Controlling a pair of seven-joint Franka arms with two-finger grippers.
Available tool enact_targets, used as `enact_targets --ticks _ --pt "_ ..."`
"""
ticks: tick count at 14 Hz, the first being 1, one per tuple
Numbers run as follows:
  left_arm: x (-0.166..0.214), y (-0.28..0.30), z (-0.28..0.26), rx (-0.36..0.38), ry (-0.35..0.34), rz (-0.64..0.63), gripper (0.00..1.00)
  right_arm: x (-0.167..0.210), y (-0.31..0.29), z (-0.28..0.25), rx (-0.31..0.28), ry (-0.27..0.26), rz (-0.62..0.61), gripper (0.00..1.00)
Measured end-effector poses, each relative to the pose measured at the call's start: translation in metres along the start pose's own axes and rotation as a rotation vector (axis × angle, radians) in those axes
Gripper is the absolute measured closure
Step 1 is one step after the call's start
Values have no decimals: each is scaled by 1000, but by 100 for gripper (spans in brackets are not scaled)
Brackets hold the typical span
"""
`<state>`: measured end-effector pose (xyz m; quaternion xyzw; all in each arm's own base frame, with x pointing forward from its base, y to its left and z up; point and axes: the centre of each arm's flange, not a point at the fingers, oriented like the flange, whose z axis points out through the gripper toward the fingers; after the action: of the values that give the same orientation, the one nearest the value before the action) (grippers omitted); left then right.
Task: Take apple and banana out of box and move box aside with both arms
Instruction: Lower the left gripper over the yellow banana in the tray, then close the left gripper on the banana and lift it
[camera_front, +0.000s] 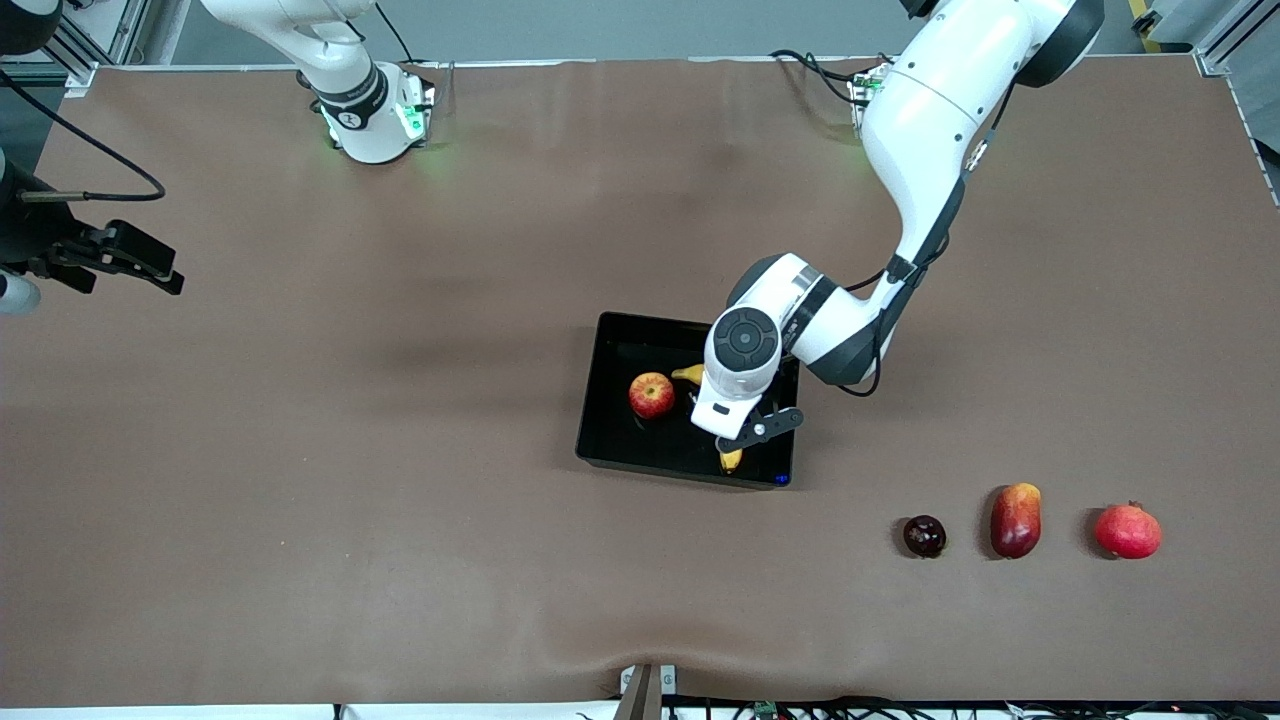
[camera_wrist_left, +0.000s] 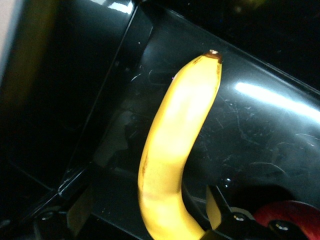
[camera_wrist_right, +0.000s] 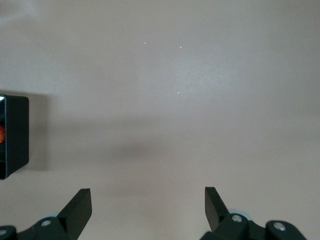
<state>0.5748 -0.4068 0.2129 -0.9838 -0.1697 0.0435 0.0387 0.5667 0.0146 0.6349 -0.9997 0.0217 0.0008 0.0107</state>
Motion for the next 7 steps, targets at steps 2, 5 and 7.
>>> enact_targets --ticks 2,5,7 --pt "-1 0 11 3 -6 0 0 0 0 0 -2 0 0 0" --pt "-2 -1 24 11 -17 1 0 0 2 -2 -3 4 3 0" --pt "-2 -1 27 15 -20 1 4 0 2 -2 -3 4 3 0"
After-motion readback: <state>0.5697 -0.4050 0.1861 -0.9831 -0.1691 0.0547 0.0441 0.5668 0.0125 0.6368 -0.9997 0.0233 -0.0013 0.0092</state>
